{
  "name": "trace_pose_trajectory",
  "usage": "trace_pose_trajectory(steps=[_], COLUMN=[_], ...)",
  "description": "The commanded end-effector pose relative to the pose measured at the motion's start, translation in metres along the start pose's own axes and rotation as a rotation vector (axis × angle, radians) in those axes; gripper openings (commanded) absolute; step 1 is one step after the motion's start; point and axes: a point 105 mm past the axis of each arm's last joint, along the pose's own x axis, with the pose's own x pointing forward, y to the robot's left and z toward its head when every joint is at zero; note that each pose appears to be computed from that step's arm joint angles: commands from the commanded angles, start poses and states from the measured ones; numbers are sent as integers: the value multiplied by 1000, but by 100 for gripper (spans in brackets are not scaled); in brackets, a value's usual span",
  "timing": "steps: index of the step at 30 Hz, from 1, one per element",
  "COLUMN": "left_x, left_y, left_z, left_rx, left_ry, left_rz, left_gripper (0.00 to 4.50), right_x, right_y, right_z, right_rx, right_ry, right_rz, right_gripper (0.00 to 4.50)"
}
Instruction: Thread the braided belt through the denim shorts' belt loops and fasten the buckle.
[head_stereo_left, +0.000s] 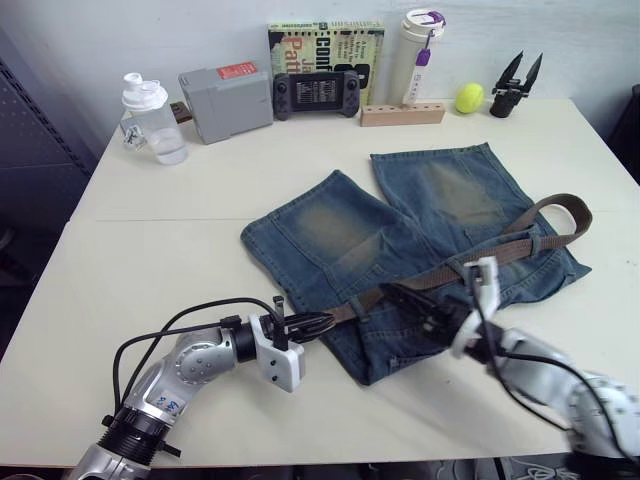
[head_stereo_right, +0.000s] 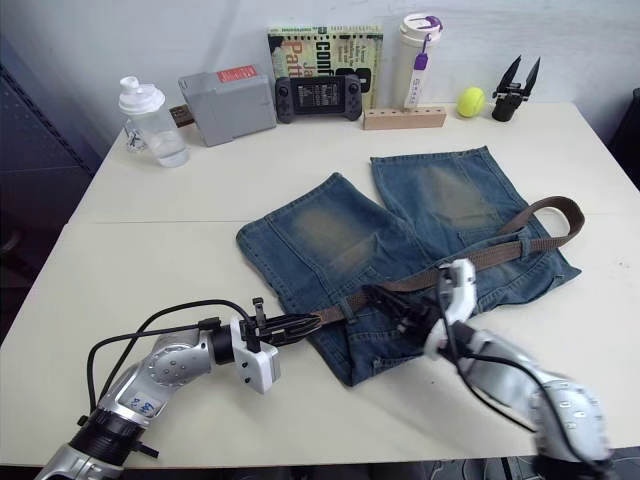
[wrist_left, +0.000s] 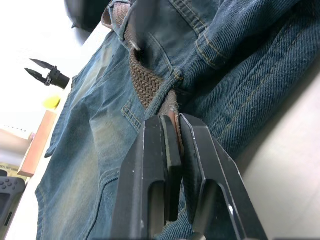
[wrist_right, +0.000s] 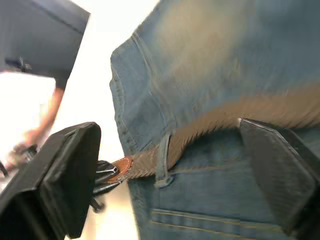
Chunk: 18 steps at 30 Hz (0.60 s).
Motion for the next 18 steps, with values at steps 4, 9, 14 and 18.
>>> trace_pose_trajectory(steps=[4, 9, 14, 18], left_x=[0, 1, -13, -57], left_y=[2, 3, -5, -30], left_z=[4, 5, 3, -13], left_rx=[1, -1, 1, 8], left_ry=[-14, -18, -2, 84], left_rz=[26, 30, 4, -83], left_gripper=[0, 0, 0, 0], right_x=[-15, -17, -18, -13], right_y=[-8, -43, -75, -76], right_z=[-18, -28, -58, -72], right_rx=[-283, -430, -438, -414], right_ry=[144, 186, 316, 344], right_rz=[-46, -191, -316, -321], right_gripper=[267, 21, 9, 9])
